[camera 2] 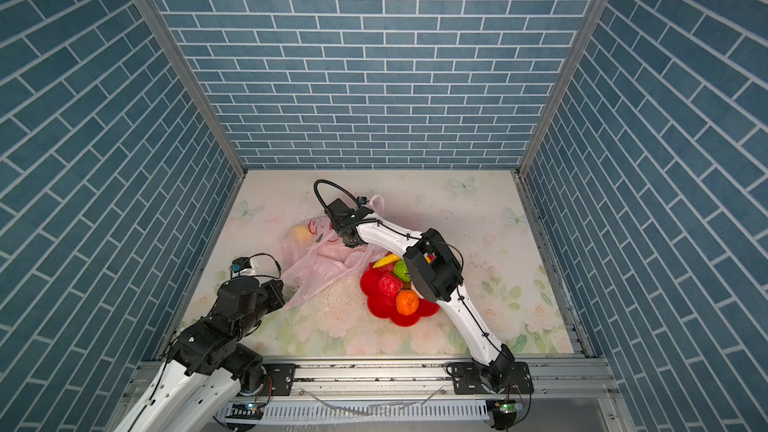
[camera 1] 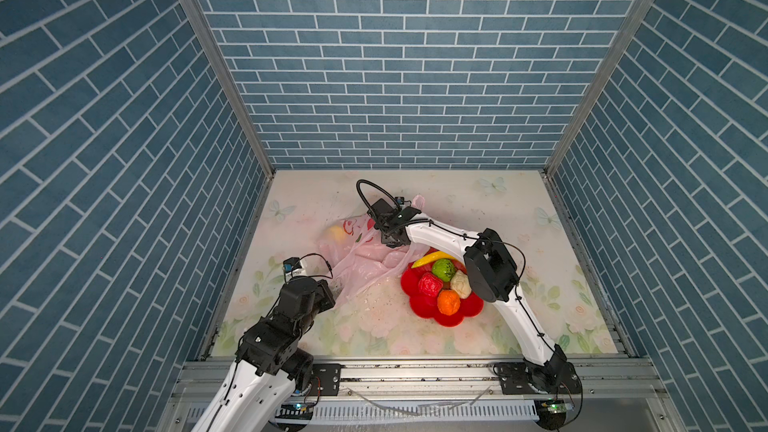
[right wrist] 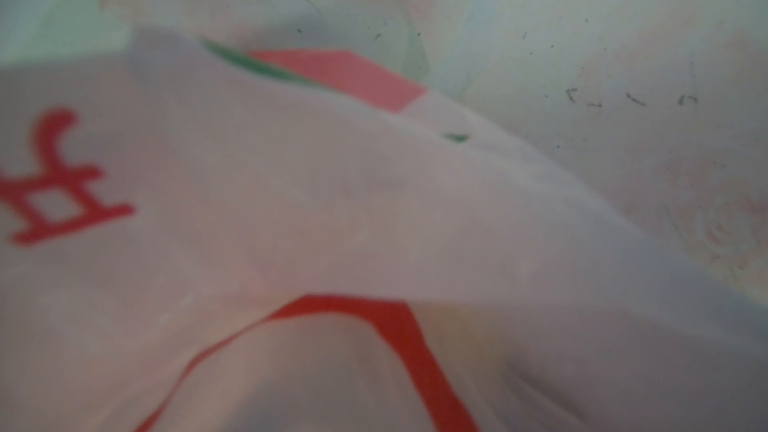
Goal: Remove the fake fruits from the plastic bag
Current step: 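Close the right gripper on the pale yellow fruit inside the bag, then lift the pale yellow fruit up out of the bag with the right gripper, then carry the pale yellow fruit over the red plate with the right gripper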
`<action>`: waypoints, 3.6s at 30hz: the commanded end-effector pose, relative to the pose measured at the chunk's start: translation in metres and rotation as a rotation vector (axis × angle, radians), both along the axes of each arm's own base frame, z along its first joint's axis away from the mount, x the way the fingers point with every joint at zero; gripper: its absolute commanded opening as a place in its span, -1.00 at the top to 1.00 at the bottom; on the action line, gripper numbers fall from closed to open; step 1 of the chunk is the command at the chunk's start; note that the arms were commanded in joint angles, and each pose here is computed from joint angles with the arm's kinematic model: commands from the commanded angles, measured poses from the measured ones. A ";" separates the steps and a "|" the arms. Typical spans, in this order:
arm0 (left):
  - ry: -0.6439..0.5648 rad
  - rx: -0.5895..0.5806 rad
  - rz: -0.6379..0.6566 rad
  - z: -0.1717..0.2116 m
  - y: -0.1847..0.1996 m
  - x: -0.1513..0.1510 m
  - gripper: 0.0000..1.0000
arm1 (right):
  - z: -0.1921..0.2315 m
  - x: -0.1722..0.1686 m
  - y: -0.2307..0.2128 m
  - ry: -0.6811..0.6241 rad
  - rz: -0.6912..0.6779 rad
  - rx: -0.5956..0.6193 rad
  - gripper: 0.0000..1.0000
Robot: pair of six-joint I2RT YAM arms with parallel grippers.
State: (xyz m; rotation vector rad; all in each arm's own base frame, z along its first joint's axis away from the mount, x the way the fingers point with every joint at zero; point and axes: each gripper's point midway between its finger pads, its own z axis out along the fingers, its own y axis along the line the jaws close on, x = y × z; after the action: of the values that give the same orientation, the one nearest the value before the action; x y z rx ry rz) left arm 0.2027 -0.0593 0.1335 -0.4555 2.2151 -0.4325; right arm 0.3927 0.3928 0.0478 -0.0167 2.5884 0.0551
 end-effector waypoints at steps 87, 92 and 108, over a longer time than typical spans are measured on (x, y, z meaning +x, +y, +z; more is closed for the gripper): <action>-0.141 0.079 0.069 0.043 0.011 0.028 0.81 | 0.198 -0.171 -0.095 -0.220 0.292 -0.077 0.16; -0.136 0.090 0.077 0.043 0.014 0.027 0.81 | 0.189 -0.177 -0.125 -0.223 0.245 -0.110 0.16; -0.118 0.106 0.076 0.043 0.015 0.026 0.81 | 0.124 -0.182 -0.165 -0.130 0.135 -0.086 0.16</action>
State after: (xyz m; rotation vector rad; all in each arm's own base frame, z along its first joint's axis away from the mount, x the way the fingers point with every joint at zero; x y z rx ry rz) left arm 0.2301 -0.0487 0.1718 -0.4482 2.0870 -0.3227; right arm 0.2092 0.2340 0.1764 -0.3258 2.4442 -0.0584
